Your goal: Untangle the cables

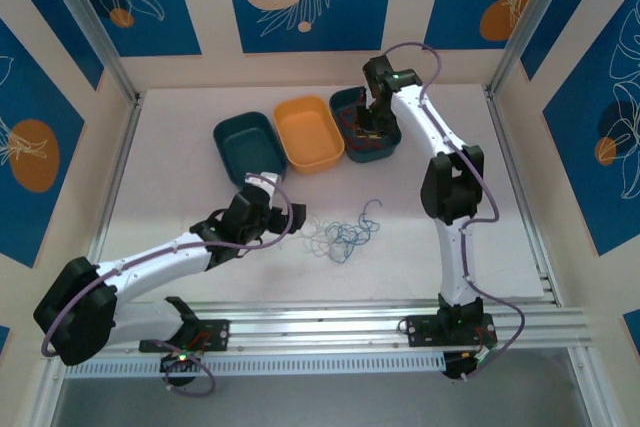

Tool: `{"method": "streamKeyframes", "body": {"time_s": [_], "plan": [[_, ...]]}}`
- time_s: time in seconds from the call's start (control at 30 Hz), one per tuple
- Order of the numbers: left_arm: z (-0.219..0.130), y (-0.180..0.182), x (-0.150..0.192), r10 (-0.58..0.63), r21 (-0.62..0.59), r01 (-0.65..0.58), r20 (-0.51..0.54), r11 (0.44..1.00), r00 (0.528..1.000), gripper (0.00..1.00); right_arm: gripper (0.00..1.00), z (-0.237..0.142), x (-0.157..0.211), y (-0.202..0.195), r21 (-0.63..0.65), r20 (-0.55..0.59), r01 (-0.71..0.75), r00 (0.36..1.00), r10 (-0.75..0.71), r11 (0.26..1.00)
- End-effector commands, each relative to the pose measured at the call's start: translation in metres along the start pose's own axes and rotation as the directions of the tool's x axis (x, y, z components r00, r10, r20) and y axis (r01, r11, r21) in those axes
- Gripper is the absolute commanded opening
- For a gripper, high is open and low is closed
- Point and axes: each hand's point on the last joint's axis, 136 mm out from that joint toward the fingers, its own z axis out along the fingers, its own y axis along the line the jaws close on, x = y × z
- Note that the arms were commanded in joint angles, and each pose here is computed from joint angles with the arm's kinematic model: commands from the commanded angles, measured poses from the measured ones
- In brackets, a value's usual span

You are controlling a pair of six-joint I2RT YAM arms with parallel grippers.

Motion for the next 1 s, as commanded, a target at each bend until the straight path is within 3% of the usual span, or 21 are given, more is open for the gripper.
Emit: {"method": "streamKeyframes", "body": {"time_s": [0.0,0.33,0.53,0.73,0.97], "plan": [[-0.003,-0.001,-0.004,-0.015,0.019,0.014,0.022,1.0,1.0,1.0,0.35,-0.042,0.002,-0.004,0.029,0.073,-0.011,0.997,0.009,1.0],[-0.003,-0.006,-0.008,-0.04,0.032,0.04,0.013,0.999,0.999,1.0,0.37,-0.093,0.051,0.0,0.027,0.146,-0.043,0.988,0.039,0.999],[0.007,-0.014,-0.002,-0.046,0.054,0.048,-0.052,0.997,0.998,1.0,0.4,-0.077,0.119,0.007,-0.063,0.031,-0.136,0.99,0.139,0.989],[0.024,-0.025,0.013,-0.043,0.081,0.056,-0.163,0.995,0.986,1.0,0.45,-0.049,0.181,-0.003,-0.058,-0.105,-0.218,0.972,0.212,0.974],[0.042,-0.049,0.028,-0.068,0.183,0.116,-0.247,0.976,0.966,1.0,0.48,-0.035,0.214,0.007,-0.14,-0.156,-0.232,0.965,0.21,0.963]]}}
